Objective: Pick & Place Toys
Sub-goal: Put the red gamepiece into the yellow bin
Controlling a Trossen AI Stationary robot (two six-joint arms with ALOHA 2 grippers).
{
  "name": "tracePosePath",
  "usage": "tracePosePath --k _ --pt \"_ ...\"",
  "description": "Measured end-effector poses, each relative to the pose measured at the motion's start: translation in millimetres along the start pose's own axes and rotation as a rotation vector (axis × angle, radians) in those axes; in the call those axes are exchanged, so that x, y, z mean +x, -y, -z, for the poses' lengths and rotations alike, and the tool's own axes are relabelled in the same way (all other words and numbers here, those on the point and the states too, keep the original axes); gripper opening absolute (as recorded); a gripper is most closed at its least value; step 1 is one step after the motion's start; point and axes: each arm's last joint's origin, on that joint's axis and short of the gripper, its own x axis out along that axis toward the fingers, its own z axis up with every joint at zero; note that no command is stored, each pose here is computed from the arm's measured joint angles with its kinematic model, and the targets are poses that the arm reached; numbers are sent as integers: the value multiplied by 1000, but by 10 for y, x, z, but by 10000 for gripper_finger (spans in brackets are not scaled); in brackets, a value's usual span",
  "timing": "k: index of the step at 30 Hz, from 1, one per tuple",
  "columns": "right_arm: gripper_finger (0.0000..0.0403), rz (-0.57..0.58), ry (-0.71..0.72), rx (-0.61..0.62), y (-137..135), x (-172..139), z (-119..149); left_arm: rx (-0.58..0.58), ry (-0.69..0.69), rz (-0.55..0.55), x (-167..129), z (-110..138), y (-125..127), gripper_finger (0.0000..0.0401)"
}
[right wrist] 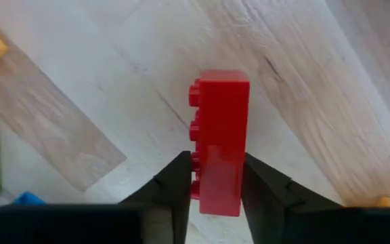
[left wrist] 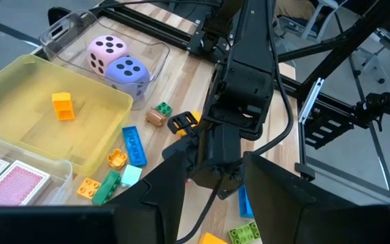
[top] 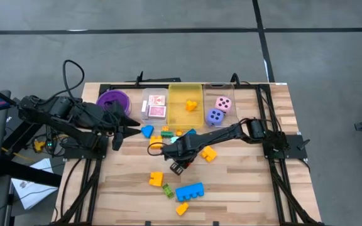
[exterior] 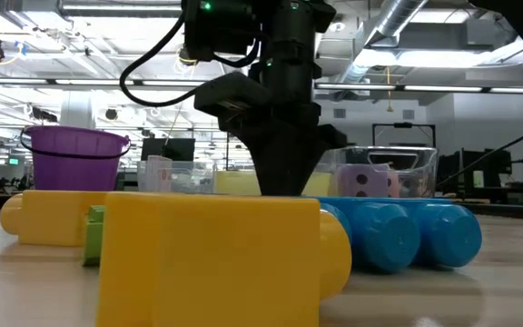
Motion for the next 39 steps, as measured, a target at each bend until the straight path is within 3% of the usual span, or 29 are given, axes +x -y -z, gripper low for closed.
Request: tracePosePath --k 17,25,31,39 --pt "94 -18 -5 3 15 -53 -8 0 -1 0 0 1 0 145" --pt "94 -91 42 -12 61 -395 -62 0 -3 0 2 2 0 145" --pt "93 -128 169 24 304 -878 -189 -6 -2 2 1 1 1 145" --pt "93 -125 321 95 888 -1380 -477 -23 -4 3 1 2 1 145"
